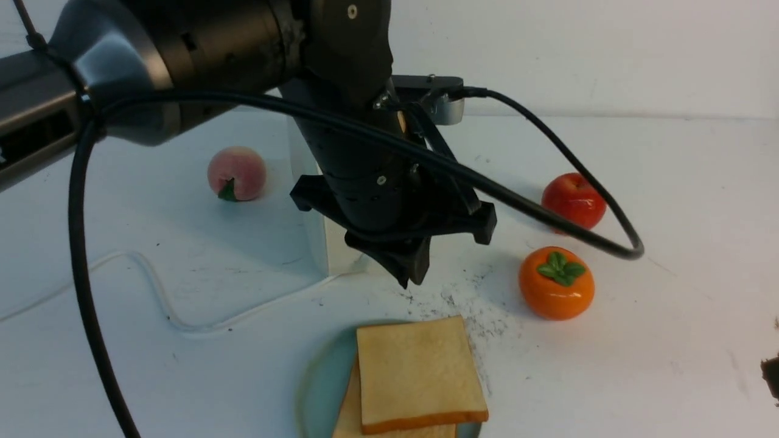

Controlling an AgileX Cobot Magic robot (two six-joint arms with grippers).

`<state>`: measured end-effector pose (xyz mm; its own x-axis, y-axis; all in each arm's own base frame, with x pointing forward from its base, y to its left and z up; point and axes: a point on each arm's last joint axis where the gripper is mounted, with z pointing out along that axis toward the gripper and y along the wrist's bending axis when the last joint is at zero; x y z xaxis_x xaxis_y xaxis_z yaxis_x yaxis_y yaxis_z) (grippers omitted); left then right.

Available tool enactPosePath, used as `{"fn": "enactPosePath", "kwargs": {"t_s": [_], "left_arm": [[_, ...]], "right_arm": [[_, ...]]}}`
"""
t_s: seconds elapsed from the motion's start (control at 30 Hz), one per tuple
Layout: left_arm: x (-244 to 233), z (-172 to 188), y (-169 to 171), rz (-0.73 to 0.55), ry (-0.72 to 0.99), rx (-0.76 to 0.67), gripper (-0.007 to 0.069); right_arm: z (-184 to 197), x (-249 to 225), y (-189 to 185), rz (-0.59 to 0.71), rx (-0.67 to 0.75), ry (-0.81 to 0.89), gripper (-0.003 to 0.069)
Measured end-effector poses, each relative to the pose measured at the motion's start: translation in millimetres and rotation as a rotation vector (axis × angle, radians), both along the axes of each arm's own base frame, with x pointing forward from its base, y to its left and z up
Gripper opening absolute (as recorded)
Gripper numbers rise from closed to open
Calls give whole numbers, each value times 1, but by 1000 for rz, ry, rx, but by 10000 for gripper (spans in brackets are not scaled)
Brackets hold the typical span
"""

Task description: Take toasted bread from bread machine on white table place on plate.

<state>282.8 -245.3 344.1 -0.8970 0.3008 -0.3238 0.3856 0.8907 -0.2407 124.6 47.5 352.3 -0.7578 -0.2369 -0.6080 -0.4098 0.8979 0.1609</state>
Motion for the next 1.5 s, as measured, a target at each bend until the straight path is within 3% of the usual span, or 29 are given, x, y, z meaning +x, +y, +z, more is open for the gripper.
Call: {"fn": "enactPosePath", "kwargs": {"t_s": [0.17, 0.37, 0.5, 0.63, 0.83, 1.5], "left_arm": [[0, 0, 0, -22, -9, 5, -14], [0, 0, 0, -23, -12, 4, -14], [1, 0, 0, -23, -18, 0, -14], [1, 1, -1, -27, -23, -1, -14], [1, 1, -1, -45, -30, 3, -14], [7, 2, 1, -40, -100, 20, -14]], "right_arm": [[11, -38, -6, -9, 26, -34, -13], [16, -93, -17, -70, 99, -235, -19], [-1, -94, -21, -152, 207, -478, -17], [-32, -78, -23, -232, 270, -608, -17], [-77, -58, -26, -310, 283, -643, -15], [-93, -57, -25, -316, 276, -595, -5]]}}
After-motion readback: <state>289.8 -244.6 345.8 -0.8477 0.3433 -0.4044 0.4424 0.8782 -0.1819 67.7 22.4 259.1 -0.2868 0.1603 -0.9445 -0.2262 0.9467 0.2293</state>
